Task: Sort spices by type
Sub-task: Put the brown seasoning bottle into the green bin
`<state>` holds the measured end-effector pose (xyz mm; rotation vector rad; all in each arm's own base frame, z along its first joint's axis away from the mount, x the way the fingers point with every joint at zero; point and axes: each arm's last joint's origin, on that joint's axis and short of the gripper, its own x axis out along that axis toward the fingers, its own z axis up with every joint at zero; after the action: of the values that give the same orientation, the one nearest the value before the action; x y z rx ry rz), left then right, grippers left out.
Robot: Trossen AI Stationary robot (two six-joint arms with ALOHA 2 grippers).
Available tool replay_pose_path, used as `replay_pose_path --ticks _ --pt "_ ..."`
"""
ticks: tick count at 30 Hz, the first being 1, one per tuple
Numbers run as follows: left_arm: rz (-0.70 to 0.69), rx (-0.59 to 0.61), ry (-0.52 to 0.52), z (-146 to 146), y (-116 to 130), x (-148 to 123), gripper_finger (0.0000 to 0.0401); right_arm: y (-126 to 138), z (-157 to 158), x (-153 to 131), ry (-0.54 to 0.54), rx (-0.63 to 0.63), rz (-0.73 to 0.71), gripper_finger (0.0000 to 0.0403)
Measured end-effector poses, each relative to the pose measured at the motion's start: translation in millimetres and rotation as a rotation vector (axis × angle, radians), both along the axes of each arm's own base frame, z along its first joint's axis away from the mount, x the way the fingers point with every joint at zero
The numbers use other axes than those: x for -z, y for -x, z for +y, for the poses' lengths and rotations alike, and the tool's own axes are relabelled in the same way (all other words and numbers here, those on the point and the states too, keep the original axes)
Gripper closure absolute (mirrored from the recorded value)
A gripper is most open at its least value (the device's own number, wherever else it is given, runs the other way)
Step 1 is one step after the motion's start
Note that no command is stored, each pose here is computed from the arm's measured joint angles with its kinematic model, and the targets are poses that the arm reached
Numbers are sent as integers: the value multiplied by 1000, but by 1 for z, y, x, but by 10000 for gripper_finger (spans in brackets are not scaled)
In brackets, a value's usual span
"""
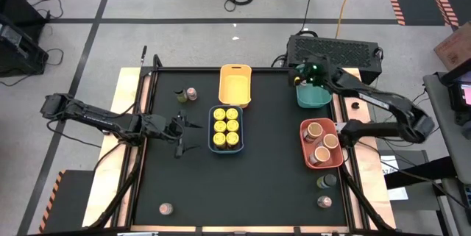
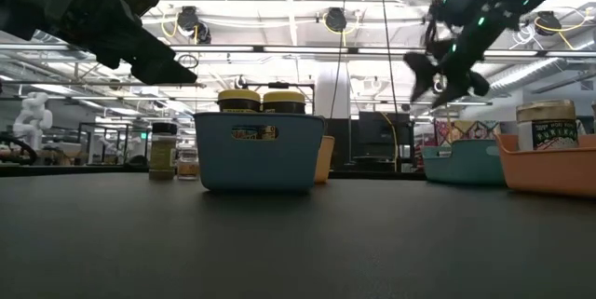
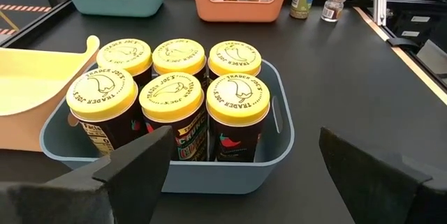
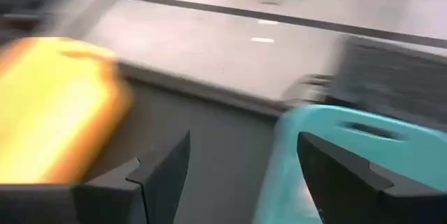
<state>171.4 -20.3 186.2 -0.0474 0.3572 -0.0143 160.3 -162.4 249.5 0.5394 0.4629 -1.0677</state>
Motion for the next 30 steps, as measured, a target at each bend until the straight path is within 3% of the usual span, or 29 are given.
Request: replay_pose_path --ticks 8,13,18,25,30 --pt "-1 -1 4 0 0 0 38 -25 71 -35 -39 -474 -280 145" --pt "-1 -2 6 0 0 0 38 -50 119 -60 -40 -680 -325 145" --pt "-3 -4 10 0 0 0 38 -79 164 -85 -50 -840 -276 152" --pt "-1 -13 31 0 0 0 38 -107 229 -87 -326 -914 -70 172" --pt "0 -16 31 0 0 0 38 -110 279 -66 -594 -835 95 185"
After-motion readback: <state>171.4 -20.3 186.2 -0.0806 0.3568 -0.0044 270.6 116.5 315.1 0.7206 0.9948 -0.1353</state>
